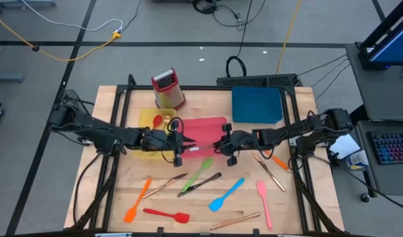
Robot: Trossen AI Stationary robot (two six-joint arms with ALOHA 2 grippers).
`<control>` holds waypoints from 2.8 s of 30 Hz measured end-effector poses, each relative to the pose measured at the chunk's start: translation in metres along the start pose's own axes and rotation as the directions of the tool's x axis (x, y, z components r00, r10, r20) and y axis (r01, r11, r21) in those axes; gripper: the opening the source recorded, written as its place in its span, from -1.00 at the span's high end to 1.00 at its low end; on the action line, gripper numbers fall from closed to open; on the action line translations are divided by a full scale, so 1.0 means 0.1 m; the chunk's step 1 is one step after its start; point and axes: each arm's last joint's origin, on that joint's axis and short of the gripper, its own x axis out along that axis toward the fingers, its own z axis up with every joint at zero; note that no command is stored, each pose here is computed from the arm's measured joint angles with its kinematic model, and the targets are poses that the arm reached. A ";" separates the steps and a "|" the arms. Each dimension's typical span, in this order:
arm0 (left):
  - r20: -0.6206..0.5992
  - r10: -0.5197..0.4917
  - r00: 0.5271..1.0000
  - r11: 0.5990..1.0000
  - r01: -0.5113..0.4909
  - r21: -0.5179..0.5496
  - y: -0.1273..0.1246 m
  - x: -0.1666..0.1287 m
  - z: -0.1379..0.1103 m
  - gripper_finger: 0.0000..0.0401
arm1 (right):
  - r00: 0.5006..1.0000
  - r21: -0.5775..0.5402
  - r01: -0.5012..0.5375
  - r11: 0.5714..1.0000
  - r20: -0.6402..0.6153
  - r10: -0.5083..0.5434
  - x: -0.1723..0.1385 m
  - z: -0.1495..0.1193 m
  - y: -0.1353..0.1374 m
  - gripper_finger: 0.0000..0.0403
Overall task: Pick & Place Kitchen Items
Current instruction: Put the brown serving spoon into the yellow bin
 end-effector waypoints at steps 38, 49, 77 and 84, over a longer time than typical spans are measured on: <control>-0.007 0.025 1.000 0.991 -0.024 0.133 0.00 0.48 -0.32 0.07 | 0.994 -0.048 0.044 0.998 0.102 -0.039 0.00 0.09 -0.04 0.81; -0.028 0.021 0.999 0.990 -0.017 0.139 -0.01 0.48 -0.34 0.58 | 0.992 -0.049 0.054 0.997 0.113 -0.048 0.00 0.10 -0.05 0.80; -0.062 0.140 0.988 0.985 -0.132 0.112 0.02 0.47 -0.37 0.73 | 0.943 -0.003 0.300 0.954 0.152 -0.296 -0.05 0.24 -0.09 0.41; -0.062 0.237 0.970 0.970 -0.232 0.074 -0.03 0.42 -0.34 0.77 | 0.945 0.047 0.283 0.958 0.155 -0.287 -0.06 0.25 -0.07 0.40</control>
